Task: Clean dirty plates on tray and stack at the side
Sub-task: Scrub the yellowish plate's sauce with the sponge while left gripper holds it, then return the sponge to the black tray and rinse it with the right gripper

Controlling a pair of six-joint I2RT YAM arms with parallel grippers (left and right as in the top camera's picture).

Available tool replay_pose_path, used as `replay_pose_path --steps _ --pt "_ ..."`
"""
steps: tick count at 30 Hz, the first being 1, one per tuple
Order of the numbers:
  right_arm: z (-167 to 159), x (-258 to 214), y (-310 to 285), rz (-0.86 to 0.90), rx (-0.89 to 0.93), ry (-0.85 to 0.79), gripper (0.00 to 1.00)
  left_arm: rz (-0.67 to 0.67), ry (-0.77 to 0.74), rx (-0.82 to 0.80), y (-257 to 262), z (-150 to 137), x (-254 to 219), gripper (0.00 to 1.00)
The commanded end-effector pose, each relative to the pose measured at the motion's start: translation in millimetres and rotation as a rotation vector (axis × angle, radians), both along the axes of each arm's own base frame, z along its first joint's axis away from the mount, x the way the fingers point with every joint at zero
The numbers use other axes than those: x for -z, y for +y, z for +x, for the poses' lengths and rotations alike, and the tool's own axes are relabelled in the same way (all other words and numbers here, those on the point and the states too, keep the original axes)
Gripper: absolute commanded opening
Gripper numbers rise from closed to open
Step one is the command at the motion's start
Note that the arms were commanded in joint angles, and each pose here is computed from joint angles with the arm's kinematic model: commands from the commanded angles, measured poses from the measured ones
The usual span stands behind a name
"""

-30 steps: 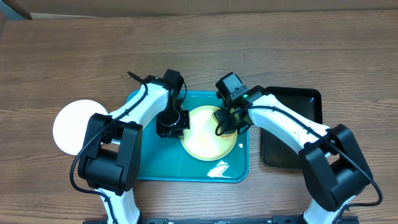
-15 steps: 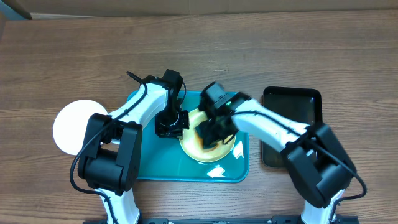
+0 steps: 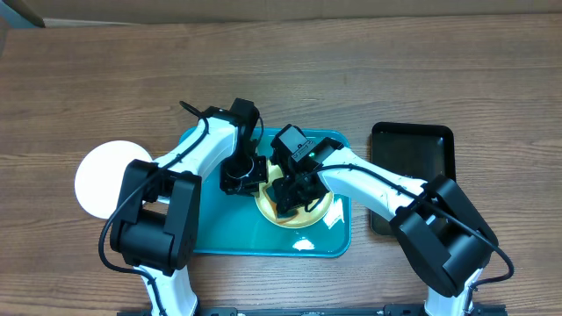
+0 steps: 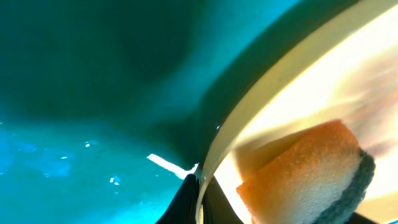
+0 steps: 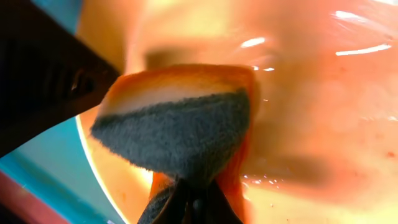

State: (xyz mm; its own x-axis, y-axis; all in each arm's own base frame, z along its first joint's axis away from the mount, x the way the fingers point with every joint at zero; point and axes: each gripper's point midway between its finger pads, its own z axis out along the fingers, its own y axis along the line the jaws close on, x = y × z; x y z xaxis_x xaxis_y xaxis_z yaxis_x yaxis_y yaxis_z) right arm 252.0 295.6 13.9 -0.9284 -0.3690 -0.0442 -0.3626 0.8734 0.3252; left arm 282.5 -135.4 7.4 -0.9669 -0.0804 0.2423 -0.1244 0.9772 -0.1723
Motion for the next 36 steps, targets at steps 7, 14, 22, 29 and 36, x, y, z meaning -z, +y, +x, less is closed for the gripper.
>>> replay_pose_path --steps 7,14,22,29,36 --pt "62 6 -66 -0.188 0.233 -0.108 0.04 0.026 0.010 -0.005 6 -3 3 0.04" --pt "81 -8 -94 -0.211 0.289 -0.086 0.04 0.036 0.015 -0.004 7 -4 3 0.04" --pt "69 -46 -92 -0.155 0.259 -0.092 0.04 0.035 0.011 -0.004 7 -3 3 0.04" --pt "88 -137 -120 -0.026 0.365 -0.299 0.04 0.035 0.014 -0.004 7 -4 3 0.04" --pt "84 -144 -184 -0.103 0.513 -0.260 0.04 0.036 0.014 -0.004 7 -4 3 0.04"
